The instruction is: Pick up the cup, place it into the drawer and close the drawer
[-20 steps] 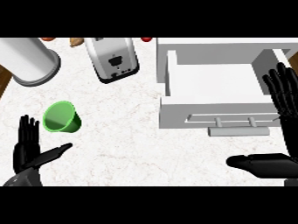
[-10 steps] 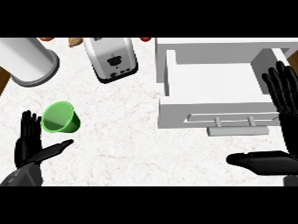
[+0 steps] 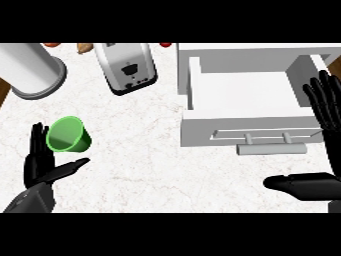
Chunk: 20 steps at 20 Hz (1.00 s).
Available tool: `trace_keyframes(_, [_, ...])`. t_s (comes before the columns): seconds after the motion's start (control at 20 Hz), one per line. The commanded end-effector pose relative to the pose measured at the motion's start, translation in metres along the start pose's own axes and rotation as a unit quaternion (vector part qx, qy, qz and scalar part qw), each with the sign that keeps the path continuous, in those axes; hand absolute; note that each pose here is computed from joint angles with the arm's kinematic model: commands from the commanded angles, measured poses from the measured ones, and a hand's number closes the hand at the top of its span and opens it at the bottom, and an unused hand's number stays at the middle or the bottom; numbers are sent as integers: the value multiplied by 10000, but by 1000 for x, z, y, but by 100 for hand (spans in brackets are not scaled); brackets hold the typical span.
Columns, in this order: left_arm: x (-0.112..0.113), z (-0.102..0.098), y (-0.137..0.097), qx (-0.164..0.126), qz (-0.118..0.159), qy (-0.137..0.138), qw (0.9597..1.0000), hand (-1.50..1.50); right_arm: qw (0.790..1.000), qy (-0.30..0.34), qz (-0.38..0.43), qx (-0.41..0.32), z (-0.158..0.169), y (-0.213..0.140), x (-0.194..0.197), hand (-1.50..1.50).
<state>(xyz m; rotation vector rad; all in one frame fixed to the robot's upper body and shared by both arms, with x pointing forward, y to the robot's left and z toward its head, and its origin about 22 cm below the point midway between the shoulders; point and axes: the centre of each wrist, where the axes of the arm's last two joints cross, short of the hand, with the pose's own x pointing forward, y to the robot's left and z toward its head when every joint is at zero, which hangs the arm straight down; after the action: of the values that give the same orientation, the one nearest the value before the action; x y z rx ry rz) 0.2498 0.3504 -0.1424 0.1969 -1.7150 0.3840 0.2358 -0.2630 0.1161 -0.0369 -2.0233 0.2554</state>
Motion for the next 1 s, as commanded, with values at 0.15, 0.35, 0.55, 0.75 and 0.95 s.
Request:
trace_keyframes(0.15, [-1, -8, -22, -364, 733, -445, 9956, -150, 9999, 58, -88, -3, -12, 0, 5, -150])
trace_keyframes(0.35, [-4, -2, -23, -630, 1132, -430, 9906, 150, 9999, 38, -59, 85, -4, 3, -7, -150])
trace_keyframes(0.55, [8, -24, -26, -810, 1574, -359, 9836, 150, 9999, -39, -117, -27, -14, 3, -10, -150])
trace_keyframes(0.75, [6, -21, -31, -1070, 1702, -562, 9780, 150, 10000, 17, -23, 59, 7, -11, -11, -150])
trace_keyframes(0.95, [-9, 5, -32, -1111, 1777, -489, 9766, 150, 10000, 73, 14, -27, -9, -9, -5, -150])
